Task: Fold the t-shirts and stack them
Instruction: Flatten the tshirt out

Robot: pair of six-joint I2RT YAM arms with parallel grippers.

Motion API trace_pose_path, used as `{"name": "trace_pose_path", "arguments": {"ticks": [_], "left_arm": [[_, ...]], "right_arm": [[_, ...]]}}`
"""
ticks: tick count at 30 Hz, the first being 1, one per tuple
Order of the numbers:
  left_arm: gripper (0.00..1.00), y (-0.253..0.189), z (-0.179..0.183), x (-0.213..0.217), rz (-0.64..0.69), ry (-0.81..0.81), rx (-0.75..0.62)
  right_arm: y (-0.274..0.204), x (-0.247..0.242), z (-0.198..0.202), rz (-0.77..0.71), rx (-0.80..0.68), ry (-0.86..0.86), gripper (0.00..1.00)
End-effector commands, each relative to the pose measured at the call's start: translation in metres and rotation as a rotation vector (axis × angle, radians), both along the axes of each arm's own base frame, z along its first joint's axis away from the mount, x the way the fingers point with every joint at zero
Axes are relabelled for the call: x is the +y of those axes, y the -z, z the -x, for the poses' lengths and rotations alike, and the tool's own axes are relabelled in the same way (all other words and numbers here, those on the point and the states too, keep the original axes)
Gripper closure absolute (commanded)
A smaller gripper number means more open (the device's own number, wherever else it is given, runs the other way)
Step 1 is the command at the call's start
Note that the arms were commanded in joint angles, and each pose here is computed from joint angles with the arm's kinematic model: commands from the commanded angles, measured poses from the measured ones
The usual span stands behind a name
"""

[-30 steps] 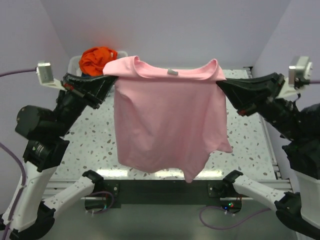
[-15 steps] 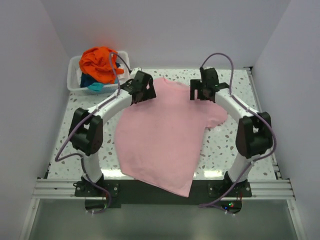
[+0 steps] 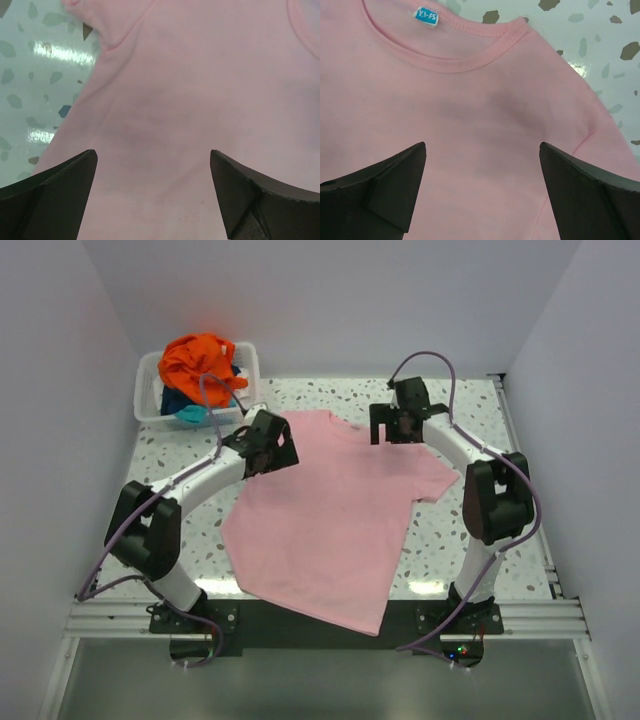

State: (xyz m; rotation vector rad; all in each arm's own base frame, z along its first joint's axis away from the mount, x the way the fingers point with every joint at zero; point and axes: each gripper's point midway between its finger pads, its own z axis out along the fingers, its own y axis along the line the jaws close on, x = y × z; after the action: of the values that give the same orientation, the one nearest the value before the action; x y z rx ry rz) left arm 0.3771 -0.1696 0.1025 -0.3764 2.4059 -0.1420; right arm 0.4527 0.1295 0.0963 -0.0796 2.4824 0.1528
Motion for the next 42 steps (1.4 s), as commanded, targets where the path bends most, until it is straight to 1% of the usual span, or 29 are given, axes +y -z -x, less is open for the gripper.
{"name": "trace_pose_path", "arguments": {"ticks": [1,3,4,5,7,10,14,18,19,21,22,23,24,25,26,27,28,29,30,31,32,33,34,35,36,38,40,41,42], "left_arm": [[0.0,0.017,0.032,-0.003,0.074,0.021,0.053],[0.0,0.012,0.044,-0.003,0.108,0.03,0.036],[0.0,0.024,0.059,-0.002,0.114,0.04,0.068],[0.0,0.019,0.062,-0.004,0.142,0.043,0.049],[0.0,0.032,0.077,-0.005,0.161,0.053,0.079],[0.0,0.045,0.086,-0.008,0.177,0.057,0.111],[0.0,0.067,0.089,-0.013,0.157,0.062,0.18],[0.0,0.078,0.079,-0.014,0.122,0.052,0.192],[0.0,0.085,0.072,-0.012,0.081,0.039,0.204],[0.0,0.091,0.063,-0.014,0.046,0.043,0.229],[0.0,0.084,0.048,-0.023,0.048,0.06,0.212],[0.0,0.1,0.047,-0.026,0.025,0.071,0.26],[0.0,0.102,0.042,-0.031,0.027,0.079,0.268],[0.0,0.095,0.028,-0.043,0.044,0.102,0.249],[0.0,0.105,0.024,-0.049,0.039,0.117,0.268],[0.0,0.106,0.019,-0.057,0.042,0.134,0.267],[0.0,0.094,0.0,-0.072,0.059,0.153,0.226],[0.0,0.106,-0.005,-0.077,0.034,0.179,0.244],[0.0,0.108,-0.012,-0.086,0.028,0.198,0.239],[0.0,0.088,-0.035,-0.104,0.045,0.233,0.194],[0.0,0.111,-0.041,-0.112,0.029,0.252,0.236],[0.0,0.114,-0.05,-0.122,0.033,0.27,0.24],[0.0,0.086,-0.082,-0.148,0.081,0.306,0.161],[0.0,0.124,-0.081,-0.15,0.051,0.309,0.242],[0.0,0.128,-0.091,-0.157,0.053,0.311,0.247],[0.0,0.125,-0.117,-0.181,0.095,0.345,0.213],[0.0,0.117,-0.135,-0.193,0.141,0.351,0.13],[0.0,0.118,-0.137,-0.192,0.153,0.342,0.117],[0.0,0.129,-0.127,-0.188,0.183,0.346,0.154]], "right_arm": [[-0.005,0.019,-0.003,-0.078,-0.012,-0.063,0.01],[0.001,0.019,0.0,-0.092,0.005,-0.035,0.01],[0.004,0.023,0.0,-0.105,0.007,-0.045,0.01],[0.007,0.024,0.001,-0.111,0.011,-0.044,0.01],[0.016,0.026,0.004,-0.129,0.035,-0.036,0.01],[0.028,0.025,0.009,-0.131,0.075,-0.016,0.01],[0.047,0.018,0.019,-0.108,0.122,0.023,0.01],[0.068,0.005,0.031,-0.077,0.165,0.059,0.01],[0.071,-0.002,0.032,-0.08,0.177,0.08,0.01],[0.077,-0.01,0.038,-0.094,0.209,0.114,0.01],[0.078,-0.023,0.039,-0.098,0.219,0.152,0.01],[0.084,-0.031,0.047,-0.098,0.242,0.188,0.01],[0.077,-0.047,0.047,-0.103,0.227,0.236,0.01],[0.077,-0.057,0.051,-0.112,0.23,0.273,0.01],[0.085,-0.067,0.065,-0.119,0.262,0.31,0.01],[0.084,-0.087,0.069,-0.147,0.264,0.388,0.01],[0.076,-0.094,0.075,-0.177,0.257,0.423,0.01],[0.086,-0.099,0.096,-0.185,0.295,0.456,0.01],[0.086,-0.117,0.103,-0.215,0.296,0.54,0.01],[0.075,-0.118,0.109,-0.238,0.271,0.552,0.01],[0.084,-0.116,0.129,-0.239,0.305,0.572,0.01],[0.084,-0.115,0.136,-0.247,0.298,0.584,0.01],[0.083,-0.11,0.143,-0.272,0.292,0.58,0.01],[0.085,-0.097,0.162,-0.33,0.316,0.566,0.01],[0.085,-0.092,0.171,-0.341,0.319,0.555,0.01],[0.085,-0.085,0.194,-0.334,0.322,0.532,0.01],[0.085,-0.072,0.213,-0.302,0.345,0.481,0.01],[0.085,-0.068,0.221,-0.29,0.348,0.467,0.01],[0.078,-0.063,0.227,-0.261,0.328,0.443,0.01]]}}
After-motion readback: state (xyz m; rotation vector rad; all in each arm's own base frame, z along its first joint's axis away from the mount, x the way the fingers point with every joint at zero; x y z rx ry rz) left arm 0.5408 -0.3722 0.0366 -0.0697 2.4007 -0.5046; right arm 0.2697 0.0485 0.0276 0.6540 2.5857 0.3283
